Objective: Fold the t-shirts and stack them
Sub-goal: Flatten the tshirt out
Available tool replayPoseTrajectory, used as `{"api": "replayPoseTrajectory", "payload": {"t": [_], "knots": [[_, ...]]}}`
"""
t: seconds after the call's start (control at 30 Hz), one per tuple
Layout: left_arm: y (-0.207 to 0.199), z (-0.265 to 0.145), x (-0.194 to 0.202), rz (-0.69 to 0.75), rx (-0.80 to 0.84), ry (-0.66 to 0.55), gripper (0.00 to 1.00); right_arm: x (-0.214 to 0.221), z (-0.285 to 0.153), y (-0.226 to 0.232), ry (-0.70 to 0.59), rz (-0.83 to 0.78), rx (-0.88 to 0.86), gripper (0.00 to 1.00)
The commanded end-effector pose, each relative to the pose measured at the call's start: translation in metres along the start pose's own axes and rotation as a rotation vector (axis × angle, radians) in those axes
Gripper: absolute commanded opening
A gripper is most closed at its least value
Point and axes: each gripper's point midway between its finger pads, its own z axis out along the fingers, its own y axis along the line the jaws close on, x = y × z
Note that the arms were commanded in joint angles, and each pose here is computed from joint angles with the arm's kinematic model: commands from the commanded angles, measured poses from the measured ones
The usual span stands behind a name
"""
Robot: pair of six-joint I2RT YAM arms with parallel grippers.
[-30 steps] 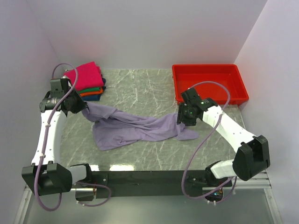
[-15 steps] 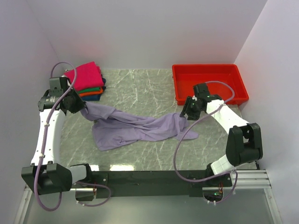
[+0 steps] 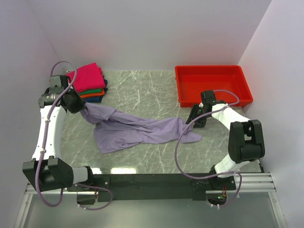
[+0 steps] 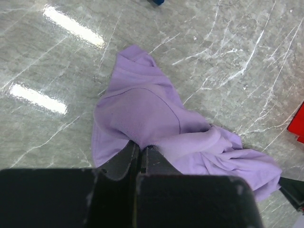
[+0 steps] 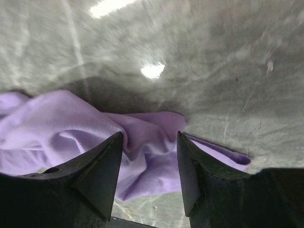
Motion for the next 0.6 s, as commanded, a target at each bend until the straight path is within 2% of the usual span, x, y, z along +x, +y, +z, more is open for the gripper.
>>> {"api": "replayPoseTrajectory", "payload": {"t": [0.0,0.3,0.4,0.5,0.57], "knots": [[-0.004,-0.008,-0.018,0.006,0.014,-0.058,0.00,0.013,0.009,-0.005,0.041,0.000,-0.005,0.56],[-0.001,-0.006,-0.018,-0.005,0.020,-0.056,0.00,0.030,0.022,-0.012,0.101,-0.006,0.028,0.56],[0.000,-0.008,-0.019,-0.009,0.015,-0.062,0.00,0.035,0.028,-0.007,0.120,-0.007,0.017,0.51],[0.001,-0.011,-0.019,-0.011,0.015,-0.070,0.00,0.038,0.033,-0.003,0.135,-0.008,-0.001,0.37],[0.000,-0.013,-0.020,-0.013,0.023,-0.072,0.00,0.034,0.032,0.000,0.132,-0.011,-0.012,0.18]]}}
